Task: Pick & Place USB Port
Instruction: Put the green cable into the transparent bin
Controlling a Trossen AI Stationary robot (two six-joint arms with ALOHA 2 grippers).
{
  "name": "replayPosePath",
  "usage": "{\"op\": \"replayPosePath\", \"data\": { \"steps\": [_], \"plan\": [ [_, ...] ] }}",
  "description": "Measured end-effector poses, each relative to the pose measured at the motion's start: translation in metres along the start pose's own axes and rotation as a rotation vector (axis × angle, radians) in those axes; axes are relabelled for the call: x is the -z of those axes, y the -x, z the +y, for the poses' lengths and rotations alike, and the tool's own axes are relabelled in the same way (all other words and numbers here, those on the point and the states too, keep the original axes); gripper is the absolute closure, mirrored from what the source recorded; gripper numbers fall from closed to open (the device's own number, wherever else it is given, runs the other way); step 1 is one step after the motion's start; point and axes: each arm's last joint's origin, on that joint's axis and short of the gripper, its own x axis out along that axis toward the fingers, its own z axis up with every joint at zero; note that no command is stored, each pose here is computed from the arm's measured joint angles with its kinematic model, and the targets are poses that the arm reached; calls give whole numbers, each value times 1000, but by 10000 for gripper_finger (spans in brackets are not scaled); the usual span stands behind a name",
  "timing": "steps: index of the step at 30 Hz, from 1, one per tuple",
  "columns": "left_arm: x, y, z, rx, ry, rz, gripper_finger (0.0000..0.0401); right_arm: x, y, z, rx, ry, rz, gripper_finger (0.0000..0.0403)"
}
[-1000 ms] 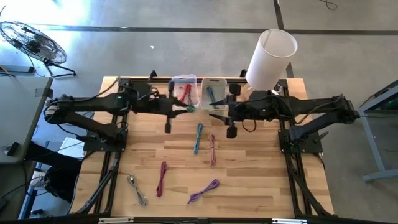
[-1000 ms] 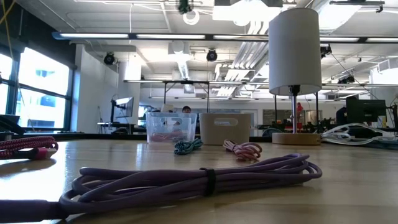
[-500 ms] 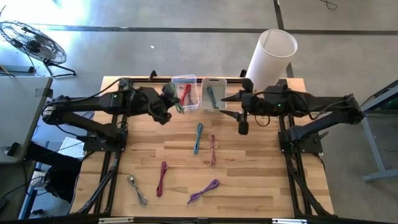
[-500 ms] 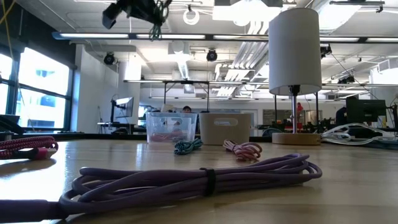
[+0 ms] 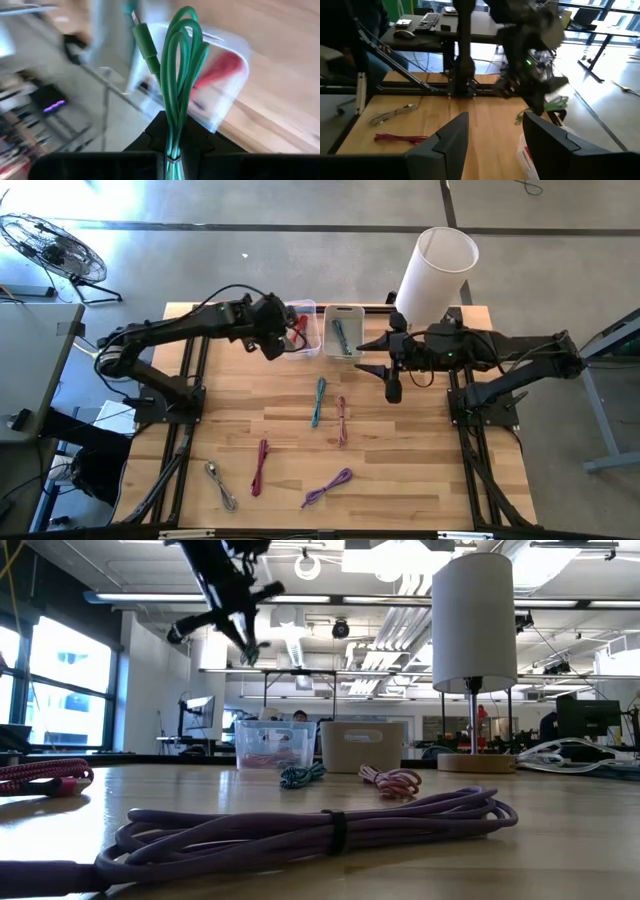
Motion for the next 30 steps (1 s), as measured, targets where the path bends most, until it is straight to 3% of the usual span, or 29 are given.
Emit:
{"op": "replayPosePath", "data": {
  "steps": [7,11,20,30],
  "plan": [
    [9,-35,5,113,-104,3,383,1,0,1,-3,-27,6,224],
    [15,-54,11,163,-164,78,383,1,0,3,-16,-27,14,224],
    [21,-99,14,271,-176,89,384,1,1,6,-20,-16,7,224],
    [18,-108,14,271,-164,37,386,2,1,6,-20,9,23,224]
  ]
}}
